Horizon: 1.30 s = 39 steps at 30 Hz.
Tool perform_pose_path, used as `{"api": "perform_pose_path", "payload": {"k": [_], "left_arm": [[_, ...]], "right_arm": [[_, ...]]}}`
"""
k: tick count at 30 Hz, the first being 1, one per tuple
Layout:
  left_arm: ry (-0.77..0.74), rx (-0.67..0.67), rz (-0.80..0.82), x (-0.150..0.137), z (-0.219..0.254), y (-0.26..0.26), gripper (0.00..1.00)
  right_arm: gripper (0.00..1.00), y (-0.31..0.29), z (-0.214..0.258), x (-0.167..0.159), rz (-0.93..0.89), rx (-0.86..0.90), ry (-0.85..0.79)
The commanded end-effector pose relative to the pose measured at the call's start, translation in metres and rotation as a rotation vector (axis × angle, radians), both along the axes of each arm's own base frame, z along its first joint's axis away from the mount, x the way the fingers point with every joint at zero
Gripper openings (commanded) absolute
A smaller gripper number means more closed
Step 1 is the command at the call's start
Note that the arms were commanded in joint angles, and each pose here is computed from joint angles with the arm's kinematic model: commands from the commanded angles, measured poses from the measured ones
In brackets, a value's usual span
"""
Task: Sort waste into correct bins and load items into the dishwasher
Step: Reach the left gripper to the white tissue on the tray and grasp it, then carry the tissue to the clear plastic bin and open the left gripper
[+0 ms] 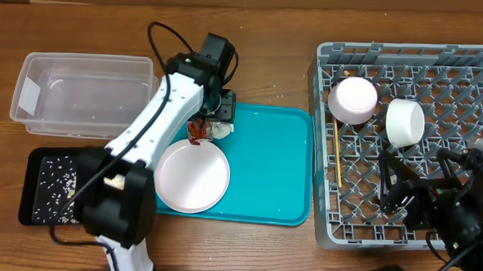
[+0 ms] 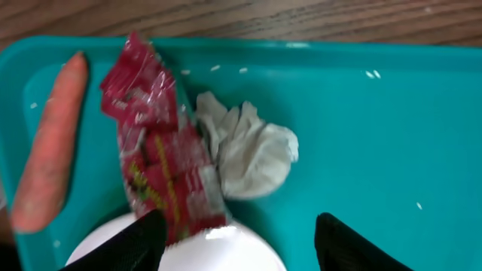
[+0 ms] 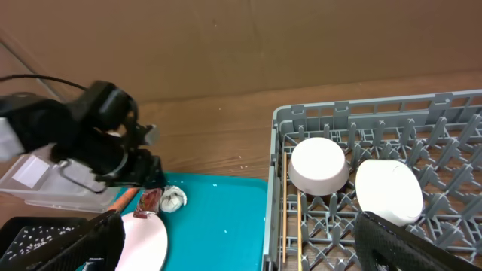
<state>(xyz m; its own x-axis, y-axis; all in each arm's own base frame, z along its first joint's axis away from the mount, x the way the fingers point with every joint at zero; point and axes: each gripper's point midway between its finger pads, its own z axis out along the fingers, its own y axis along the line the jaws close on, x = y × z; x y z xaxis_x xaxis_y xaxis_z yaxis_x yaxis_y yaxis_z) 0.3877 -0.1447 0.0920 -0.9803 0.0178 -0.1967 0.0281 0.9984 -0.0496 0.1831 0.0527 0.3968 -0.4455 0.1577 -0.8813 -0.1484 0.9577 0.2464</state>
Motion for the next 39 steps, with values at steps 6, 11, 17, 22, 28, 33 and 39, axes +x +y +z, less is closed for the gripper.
{"api": "perform_pose_path", "payload": {"k": [6, 11, 17, 22, 28, 33, 39], "left_arm": [[0.014, 0.002, -0.117, 0.022, -0.055, -0.020, 0.64], [0.045, 0.009, -0.194, 0.020, -0.081, -0.028, 0.52], [0.062, -0.008, -0.228, 0.015, -0.080, -0.036, 0.08], [0.033, -0.026, -0.238, 0.016, -0.056, -0.042, 0.04], [-0.009, -0.026, -0.238, 0.017, -0.022, -0.041, 0.04], [-0.038, -0.019, -0.222, 0.013, 0.002, -0.036, 0.04], [-0.126, 0.025, -0.132, 0.008, 0.060, -0.015, 0.04]], "right_arm": [[1.00, -0.002, 0.001, 0.000, -0.009, -0.001, -0.005], [1.00, -0.002, 0.001, 0.000, -0.009, -0.001, -0.005], [1.00, -0.002, 0.001, 0.000, -0.009, -0.002, -0.005], [1.00, -0.002, 0.001, 0.000, -0.009, -0.001, -0.005], [1.00, -0.002, 0.001, 0.000, -0.009, -0.002, -0.005], [1.00, -0.002, 0.001, 0.000, -0.009, -0.002, -0.005], [1.00, -0.002, 0.001, 0.000, -0.009, -0.002, -0.005]]}}
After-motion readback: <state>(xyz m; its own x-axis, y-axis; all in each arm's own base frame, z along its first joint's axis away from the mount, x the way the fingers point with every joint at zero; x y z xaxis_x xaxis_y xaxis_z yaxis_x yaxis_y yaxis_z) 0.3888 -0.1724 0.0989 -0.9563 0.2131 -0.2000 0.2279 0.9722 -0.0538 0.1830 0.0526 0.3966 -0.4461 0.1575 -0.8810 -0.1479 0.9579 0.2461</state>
